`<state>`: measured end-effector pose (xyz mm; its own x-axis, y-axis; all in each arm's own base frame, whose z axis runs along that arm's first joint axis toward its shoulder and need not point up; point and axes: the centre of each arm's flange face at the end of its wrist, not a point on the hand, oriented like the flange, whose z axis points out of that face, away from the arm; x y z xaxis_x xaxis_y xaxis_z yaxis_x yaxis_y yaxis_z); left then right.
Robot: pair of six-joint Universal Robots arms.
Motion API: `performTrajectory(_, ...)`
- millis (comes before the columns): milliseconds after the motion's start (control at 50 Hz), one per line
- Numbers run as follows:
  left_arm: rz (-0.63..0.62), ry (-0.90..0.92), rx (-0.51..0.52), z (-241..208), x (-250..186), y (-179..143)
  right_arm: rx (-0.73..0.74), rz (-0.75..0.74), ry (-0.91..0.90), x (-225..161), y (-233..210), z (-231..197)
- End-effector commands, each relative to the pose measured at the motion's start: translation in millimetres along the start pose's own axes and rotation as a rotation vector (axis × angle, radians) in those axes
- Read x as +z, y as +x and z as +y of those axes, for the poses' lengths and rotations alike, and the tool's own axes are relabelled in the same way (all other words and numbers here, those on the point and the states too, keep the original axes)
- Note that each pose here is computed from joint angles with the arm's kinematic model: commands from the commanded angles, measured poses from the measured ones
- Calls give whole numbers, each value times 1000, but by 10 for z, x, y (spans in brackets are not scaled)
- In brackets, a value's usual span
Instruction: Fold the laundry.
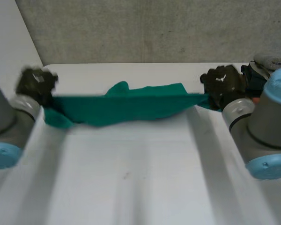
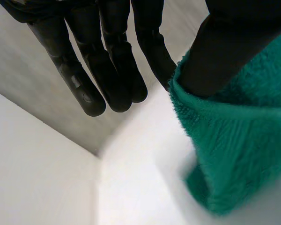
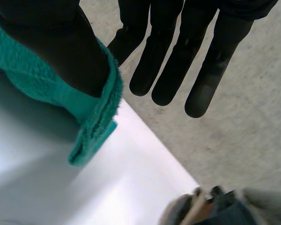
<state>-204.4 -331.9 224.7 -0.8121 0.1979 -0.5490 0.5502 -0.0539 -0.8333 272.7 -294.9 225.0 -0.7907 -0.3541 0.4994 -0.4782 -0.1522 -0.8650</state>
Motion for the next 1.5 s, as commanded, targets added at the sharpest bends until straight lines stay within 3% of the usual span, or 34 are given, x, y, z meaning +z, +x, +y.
performTrajectory(20,-72,287,-65,-1042,-455,-646,-138,95,138,-143,449,-655)
performTrajectory(80,-24,346,-82,-1394,-727,-820,-152,114,182,-288,655,-982)
performTrajectory(180,113,269,-89,-1451,-786,-814,-151,52,145,-466,815,-1216)
performTrajectory(320,163,63,-81,-1026,-290,-699,-146,-109,-69,-304,718,-891)
performTrajectory(440,182,1,-4,-759,132,-485,-136,-107,-62,114,604,-700)
performTrajectory(520,172,153,51,-925,407,-374,-112,3,94,566,610,-721)
performTrajectory(600,-24,447,71,-1366,692,-633,-65,262,338,979,844,-908)
performTrajectory(680,-188,703,4,-1845,617,-997,-12,450,581,952,1131,-1303)
performTrajectory(760,-216,809,-88,-1981,570,-1151,4,486,710,780,1231,-1578)
performTrajectory(860,-149,686,-147,-1705,634,-1062,2,409,653,715,1089,-1522)
performTrajectory(1020,-71,427,-111,-960,715,-818,27,238,370,708,747,-906)
performTrajectory(1100,24,308,-96,-521,708,-557,62,100,184,596,401,-402)
performTrajectory(1260,217,78,-44,481,665,36,78,-62,-19,335,-79,271)
performTrajectory(1400,198,-28,19,1015,728,69,45,-95,-111,234,-211,641)
performTrajectory(1500,192,-40,51,1064,715,35,34,-83,-108,213,-180,694)
